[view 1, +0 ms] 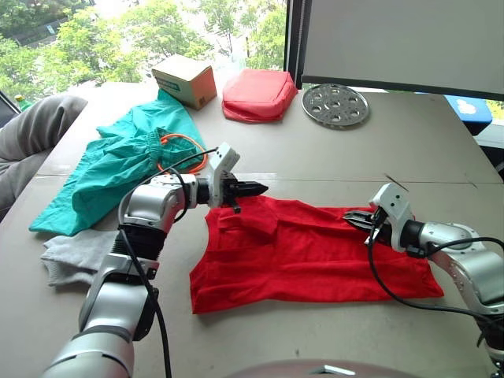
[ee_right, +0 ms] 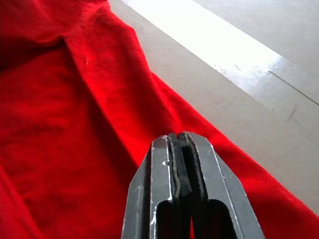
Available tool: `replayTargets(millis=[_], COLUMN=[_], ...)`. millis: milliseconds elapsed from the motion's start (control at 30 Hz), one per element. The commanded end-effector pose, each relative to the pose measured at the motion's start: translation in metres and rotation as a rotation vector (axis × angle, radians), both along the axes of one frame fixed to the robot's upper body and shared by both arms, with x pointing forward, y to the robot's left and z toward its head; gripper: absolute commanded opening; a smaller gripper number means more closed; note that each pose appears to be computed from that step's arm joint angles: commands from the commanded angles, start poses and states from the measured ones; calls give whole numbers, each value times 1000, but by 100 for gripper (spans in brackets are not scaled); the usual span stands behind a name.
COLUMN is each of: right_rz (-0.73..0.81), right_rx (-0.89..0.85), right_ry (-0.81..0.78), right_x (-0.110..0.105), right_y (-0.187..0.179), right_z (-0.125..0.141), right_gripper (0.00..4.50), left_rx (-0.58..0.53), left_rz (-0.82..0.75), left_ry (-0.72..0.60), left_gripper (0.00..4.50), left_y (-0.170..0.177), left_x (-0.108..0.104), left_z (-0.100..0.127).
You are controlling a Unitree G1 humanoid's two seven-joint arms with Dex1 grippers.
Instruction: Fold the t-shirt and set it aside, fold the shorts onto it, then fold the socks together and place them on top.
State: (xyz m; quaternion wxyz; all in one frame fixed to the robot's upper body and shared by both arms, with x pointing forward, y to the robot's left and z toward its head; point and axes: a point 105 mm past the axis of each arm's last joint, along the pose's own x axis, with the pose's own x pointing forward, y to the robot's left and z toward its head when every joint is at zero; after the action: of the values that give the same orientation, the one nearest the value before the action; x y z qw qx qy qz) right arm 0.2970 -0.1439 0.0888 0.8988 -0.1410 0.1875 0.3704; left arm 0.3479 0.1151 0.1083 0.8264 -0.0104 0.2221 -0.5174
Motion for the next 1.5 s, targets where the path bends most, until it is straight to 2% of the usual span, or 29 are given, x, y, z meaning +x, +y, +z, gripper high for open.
replayTargets(millis=[33,133,333,467,567,667,767,867,1000,1100,1200,1233,1267,1367,1433,1500], right_rz=[-148,-270,-559,-716,-761,-622,-457,-394,-475,-418,-238,-181,-151,-113,-152,-214], right_rx=[-70,-113,-187,-196,-191,-53,25,-7,-160,-72,58,77,97,101,61,54], right_ry=[12,26,7,-51,-110,-207,-194,-167,-160,-181,-146,-129,-114,-33,-28,-44], right_x=[10,3,-15,-16,-14,-8,-9,-1,10,2,-24,-34,-42,-64,-66,-59], right_y=[-12,-37,-100,-128,-137,-113,-85,-74,-101,-101,-86,-81,-78,-75,-79,-84], right_z=[-10,-14,-12,-6,1,25,30,20,2,13,27,29,33,29,24,23], right_gripper=[0,0,0,0,0,0,0,0,0,0,0,58,76,221,307,307], left_rx=[65,122,198,183,157,37,-68,-88,-116,-132,-103,-91,-81,-10,8,23], left_rz=[35,91,224,303,321,314,295,270,260,230,161,135,109,76,32,1], left_ry=[-40,-39,-16,-17,-16,-40,-53,-62,-110,-144,-135,-123,-116,-129,-131,-137], left_gripper=[5,5,5,5,5,5,5,5,5,5,5,66,82,223,307,307], left_y=[-5,13,66,84,86,81,74,65,59,60,64,66,67,71,69,68], left_x=[-4,-7,-14,-11,-13,-17,-20,-22,-26,-38,-58,-65,-71,-75,-77,-78], left_z=[-19,-32,-41,-37,-33,-11,8,12,20,29,31,30,29,25,24,24])
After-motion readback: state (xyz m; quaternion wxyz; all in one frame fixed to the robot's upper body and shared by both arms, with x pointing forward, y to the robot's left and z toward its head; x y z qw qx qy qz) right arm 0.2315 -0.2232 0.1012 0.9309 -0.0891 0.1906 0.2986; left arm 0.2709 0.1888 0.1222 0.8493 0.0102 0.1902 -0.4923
